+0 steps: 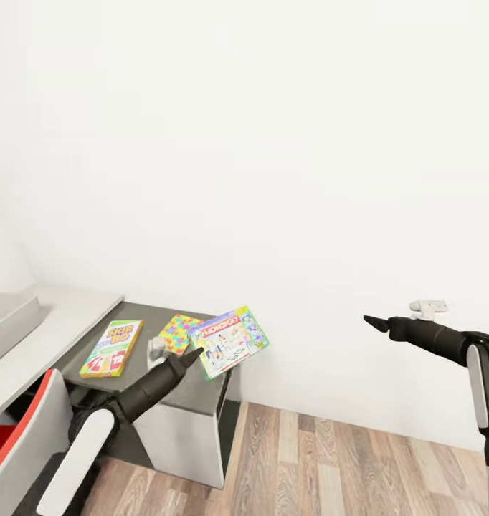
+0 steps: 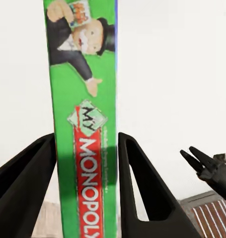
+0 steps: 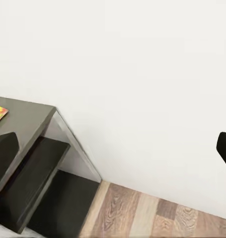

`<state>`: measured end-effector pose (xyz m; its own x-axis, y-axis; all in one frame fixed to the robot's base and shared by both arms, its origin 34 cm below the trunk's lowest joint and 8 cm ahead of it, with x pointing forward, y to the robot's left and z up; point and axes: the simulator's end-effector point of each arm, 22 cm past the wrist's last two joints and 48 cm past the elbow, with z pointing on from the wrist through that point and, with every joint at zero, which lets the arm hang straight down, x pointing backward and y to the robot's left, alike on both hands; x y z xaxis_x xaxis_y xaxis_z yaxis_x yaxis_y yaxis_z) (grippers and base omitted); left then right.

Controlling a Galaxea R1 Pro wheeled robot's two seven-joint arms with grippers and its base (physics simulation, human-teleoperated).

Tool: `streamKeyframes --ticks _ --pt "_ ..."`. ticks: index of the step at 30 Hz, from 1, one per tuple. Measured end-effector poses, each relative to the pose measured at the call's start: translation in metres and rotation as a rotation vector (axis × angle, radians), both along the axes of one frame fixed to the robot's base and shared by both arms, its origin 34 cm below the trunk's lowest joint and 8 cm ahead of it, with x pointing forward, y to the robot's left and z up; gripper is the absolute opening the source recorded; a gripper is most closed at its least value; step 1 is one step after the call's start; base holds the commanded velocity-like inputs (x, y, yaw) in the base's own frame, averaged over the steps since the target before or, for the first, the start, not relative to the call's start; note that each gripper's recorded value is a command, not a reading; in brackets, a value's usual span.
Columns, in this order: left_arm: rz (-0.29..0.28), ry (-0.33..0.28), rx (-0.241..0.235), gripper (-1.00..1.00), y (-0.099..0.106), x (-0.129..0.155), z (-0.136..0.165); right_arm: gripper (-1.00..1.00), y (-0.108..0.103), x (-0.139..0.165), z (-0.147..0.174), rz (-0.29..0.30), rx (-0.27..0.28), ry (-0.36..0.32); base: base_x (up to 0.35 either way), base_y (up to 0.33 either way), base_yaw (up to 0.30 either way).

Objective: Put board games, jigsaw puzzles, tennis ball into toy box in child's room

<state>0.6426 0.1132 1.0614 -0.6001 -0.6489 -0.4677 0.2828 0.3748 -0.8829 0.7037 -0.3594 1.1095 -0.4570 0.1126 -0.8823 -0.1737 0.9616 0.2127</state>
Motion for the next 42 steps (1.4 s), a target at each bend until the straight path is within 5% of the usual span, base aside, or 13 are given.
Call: streamKeyframes --ticks 1,3,18,19,20,22,42 --pt "0.007 0.000 0.001 -1.00 0.003 0.015 0.011 1.00 0.010 0.004 -0.001 -0.004 0.006 0.017 0.000 0.000 0.287" --pt "-0.004 -0.011 -0.087 -1.00 0.005 0.036 0.052 1.00 0.019 0.010 -0.001 -0.026 -0.010 0.032 0.000 0.000 0.285" --pt "0.152 -0.025 -0.065 -1.00 0.128 0.050 0.087 1.00 0.025 0.008 0.012 -0.026 -0.022 0.032 0.000 0.000 0.278" --pt "0.144 -0.034 -0.041 -1.00 0.147 0.051 0.100 1.00 0.025 0.008 0.013 -0.026 -0.022 0.031 0.000 0.000 0.276" --pt "0.219 -0.058 -0.056 -1.00 0.185 0.053 0.114 1.00 0.025 0.008 0.014 -0.026 -0.022 0.031 0.000 0.000 0.275" --pt "0.241 -0.061 -0.057 -1.00 0.204 0.052 0.120 1.00 0.025 0.007 0.016 -0.026 -0.023 0.030 0.000 0.000 0.274" --pt "0.275 -0.045 -0.071 -1.00 0.225 0.045 0.131 1.00 0.035 0.000 0.034 0.021 -0.026 -0.011 0.000 0.000 0.069"
